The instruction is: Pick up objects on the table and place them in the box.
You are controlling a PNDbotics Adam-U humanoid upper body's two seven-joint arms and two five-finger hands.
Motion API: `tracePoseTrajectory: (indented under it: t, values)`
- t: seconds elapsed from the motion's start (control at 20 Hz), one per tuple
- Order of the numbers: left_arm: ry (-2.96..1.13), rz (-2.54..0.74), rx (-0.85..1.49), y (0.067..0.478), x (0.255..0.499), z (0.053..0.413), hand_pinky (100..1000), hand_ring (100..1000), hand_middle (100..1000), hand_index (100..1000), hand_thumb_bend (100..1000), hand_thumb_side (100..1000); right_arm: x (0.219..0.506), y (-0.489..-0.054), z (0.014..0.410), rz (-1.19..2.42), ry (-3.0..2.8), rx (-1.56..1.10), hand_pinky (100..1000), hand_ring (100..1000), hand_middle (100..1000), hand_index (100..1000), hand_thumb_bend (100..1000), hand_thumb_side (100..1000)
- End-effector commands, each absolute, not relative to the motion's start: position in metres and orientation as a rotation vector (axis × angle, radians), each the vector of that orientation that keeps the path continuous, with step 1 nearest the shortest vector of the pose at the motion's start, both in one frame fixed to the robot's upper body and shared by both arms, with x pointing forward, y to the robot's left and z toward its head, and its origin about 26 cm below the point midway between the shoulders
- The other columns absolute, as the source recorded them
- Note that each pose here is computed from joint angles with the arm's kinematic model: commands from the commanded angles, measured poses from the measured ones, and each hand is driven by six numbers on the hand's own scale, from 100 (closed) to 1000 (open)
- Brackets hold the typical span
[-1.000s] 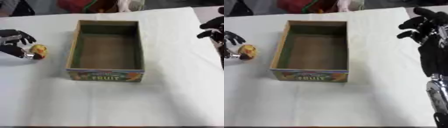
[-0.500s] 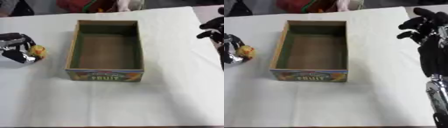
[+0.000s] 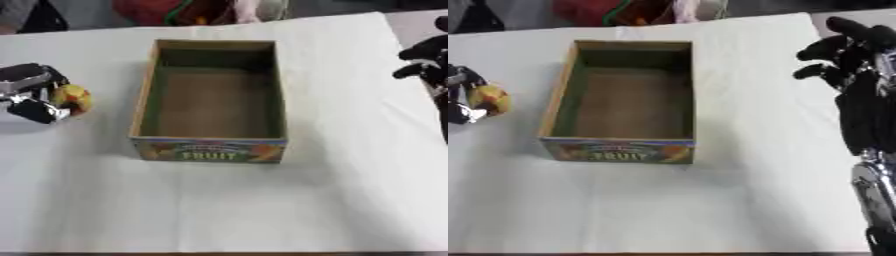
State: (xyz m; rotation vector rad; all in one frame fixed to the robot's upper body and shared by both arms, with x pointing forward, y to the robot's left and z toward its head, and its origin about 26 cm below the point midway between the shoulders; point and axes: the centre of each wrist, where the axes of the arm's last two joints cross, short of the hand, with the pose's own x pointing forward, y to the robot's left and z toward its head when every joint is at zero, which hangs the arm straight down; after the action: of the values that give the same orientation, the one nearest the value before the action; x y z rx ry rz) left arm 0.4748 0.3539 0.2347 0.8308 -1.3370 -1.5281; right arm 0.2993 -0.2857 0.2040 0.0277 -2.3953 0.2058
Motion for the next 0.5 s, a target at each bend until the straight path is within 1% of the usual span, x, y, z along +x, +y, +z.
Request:
tracePoseTrajectory:
  t: [0.05, 0.2, 0.35, 0.5]
  values:
    - [-1.402, -1.494, 0.913, 0.359, 0.470, 0.267, 379, 540, 558, 659, 100, 192, 0.296, -0.287, 0.212, 0.220, -2.422, 0.008, 560, 666, 586, 823, 100, 937]
    - [-1.456, -1.477, 0.949, 0.357, 0.467, 0.277, 362, 521, 550, 653, 100, 217, 0.296, -0.287, 0.212, 0.218, -2.420, 0.010, 560, 666, 586, 823, 100, 944]
    - [-1.531, -1.454, 0.989, 0.351, 0.465, 0.288, 341, 501, 525, 629, 100, 263, 0.296, -0.287, 0.212, 0.217, -2.420, 0.012, 561, 667, 587, 823, 100, 937]
    - [-1.618, -1.430, 1.046, 0.341, 0.461, 0.302, 331, 492, 516, 619, 100, 272, 0.296, -0.287, 0.213, 0.214, -2.421, 0.015, 561, 667, 587, 823, 100, 937]
